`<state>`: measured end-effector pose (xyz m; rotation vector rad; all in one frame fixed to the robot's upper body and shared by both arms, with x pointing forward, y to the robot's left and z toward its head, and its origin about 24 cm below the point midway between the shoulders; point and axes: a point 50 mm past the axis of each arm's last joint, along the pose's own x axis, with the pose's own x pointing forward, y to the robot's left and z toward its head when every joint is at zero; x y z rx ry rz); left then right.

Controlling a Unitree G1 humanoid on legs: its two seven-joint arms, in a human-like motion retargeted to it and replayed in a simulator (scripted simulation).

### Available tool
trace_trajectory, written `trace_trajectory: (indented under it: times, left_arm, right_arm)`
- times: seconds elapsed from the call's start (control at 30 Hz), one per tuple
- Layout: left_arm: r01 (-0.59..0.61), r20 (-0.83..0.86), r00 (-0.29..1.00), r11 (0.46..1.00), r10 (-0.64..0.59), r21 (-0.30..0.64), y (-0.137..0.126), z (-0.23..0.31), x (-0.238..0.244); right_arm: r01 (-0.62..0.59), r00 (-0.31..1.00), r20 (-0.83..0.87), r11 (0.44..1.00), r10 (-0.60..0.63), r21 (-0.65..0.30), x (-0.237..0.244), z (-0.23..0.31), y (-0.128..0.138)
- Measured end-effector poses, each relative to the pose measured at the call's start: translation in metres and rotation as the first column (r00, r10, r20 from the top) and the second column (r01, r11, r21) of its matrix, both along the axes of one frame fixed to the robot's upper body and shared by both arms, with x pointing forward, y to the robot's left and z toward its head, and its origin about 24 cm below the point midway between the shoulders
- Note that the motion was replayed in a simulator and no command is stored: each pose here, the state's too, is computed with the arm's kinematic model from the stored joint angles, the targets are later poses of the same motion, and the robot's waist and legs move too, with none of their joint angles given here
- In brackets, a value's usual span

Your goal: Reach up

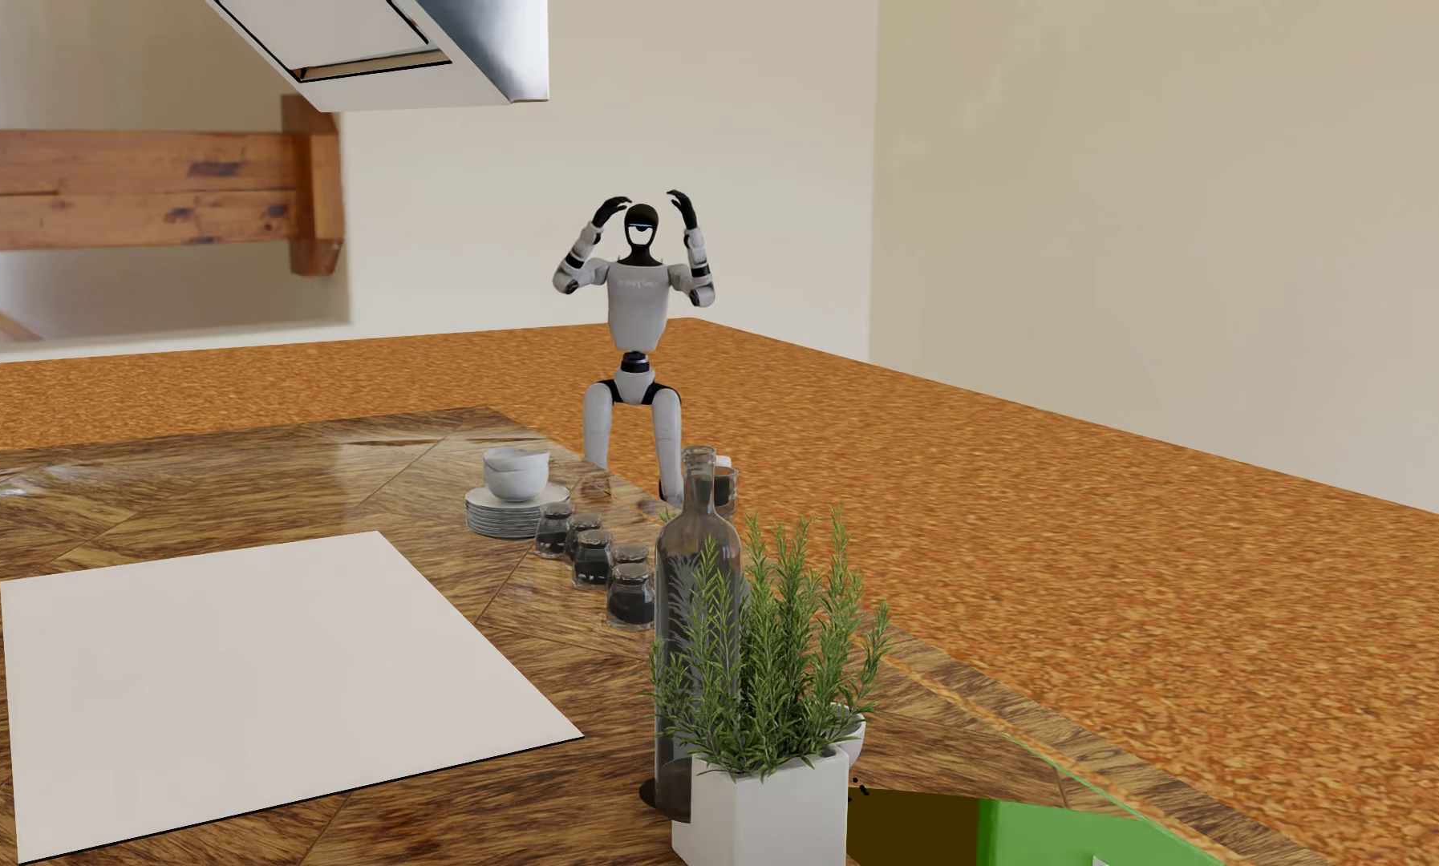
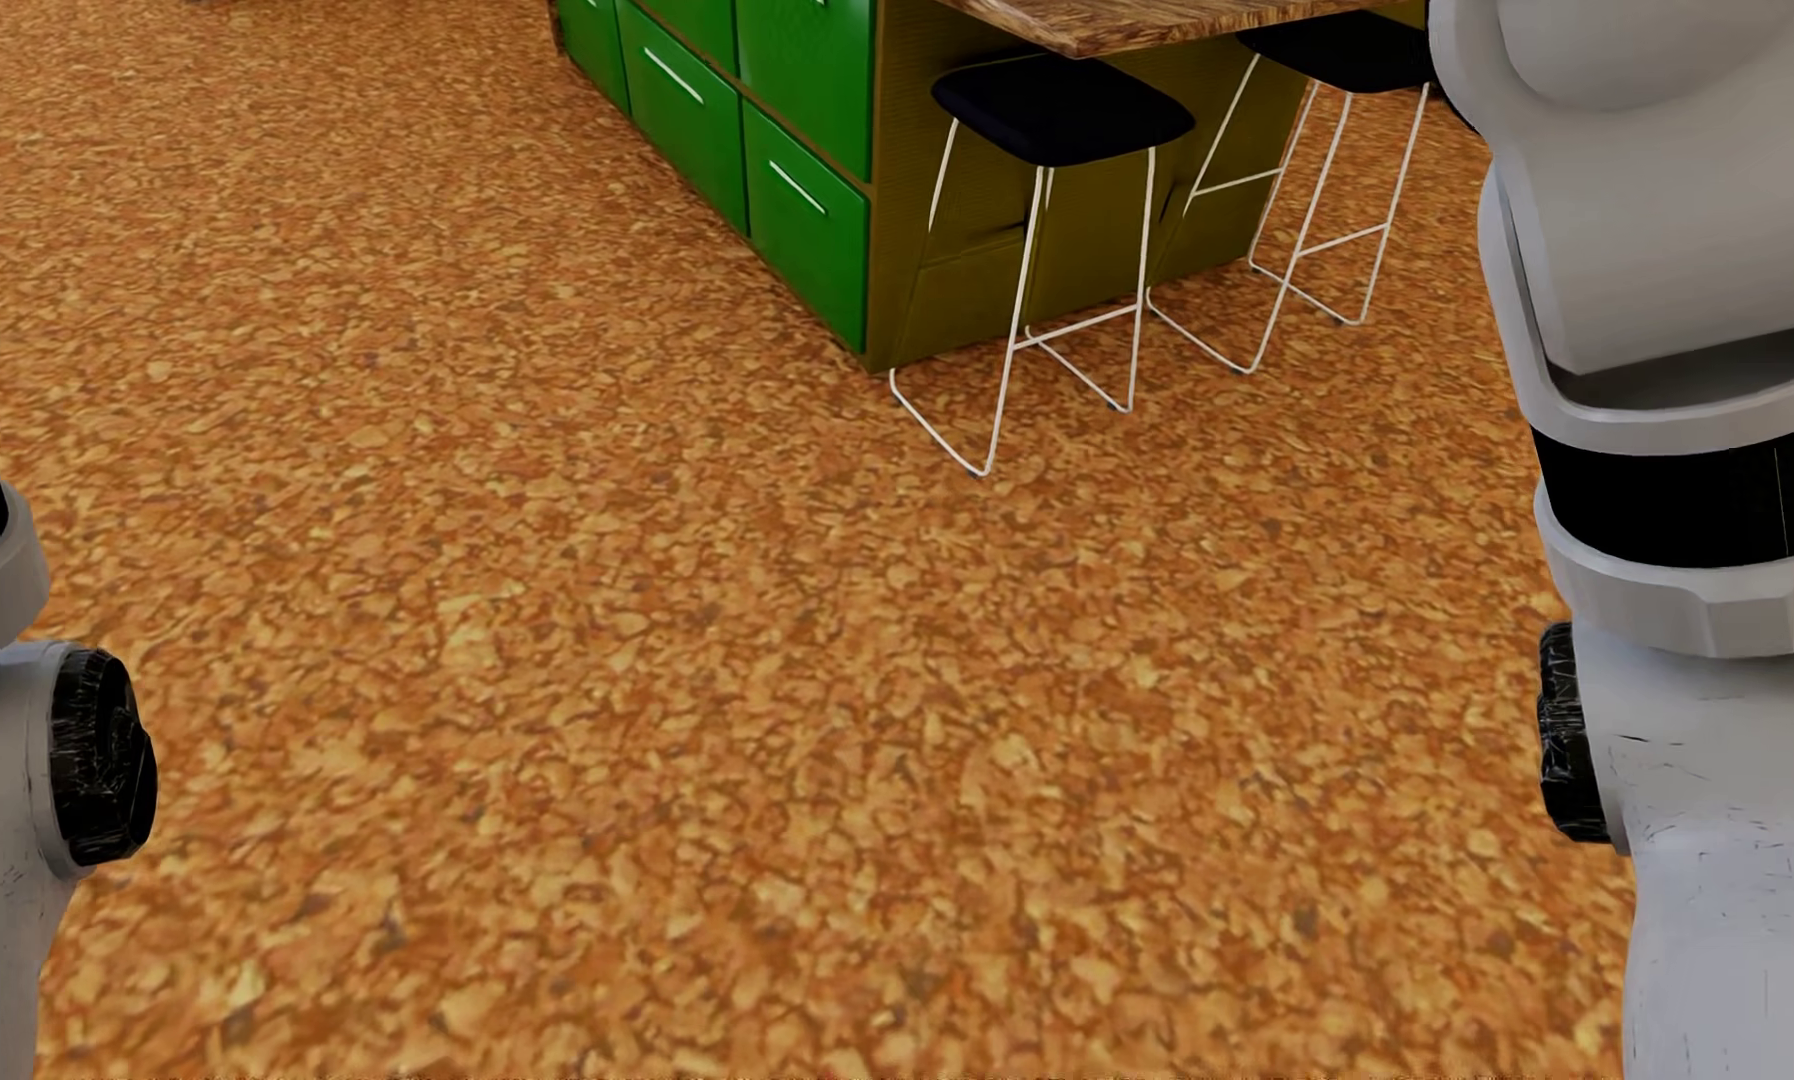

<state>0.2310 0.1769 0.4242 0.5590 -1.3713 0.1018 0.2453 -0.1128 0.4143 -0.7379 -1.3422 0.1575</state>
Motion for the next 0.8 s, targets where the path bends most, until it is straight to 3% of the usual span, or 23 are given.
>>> trace_trajectory:
  times: [0.8]
  left_arm:
    - [-0.021, -0.028, 0.999, 1.0, 0.021, -0.013, 0.0061, -0.0021, 0.0059]
  right_arm:
    - [0.019, 0.999, -0.035, 1.0, -0.018, 0.008, 0.0078, -0.0047, -0.0038]
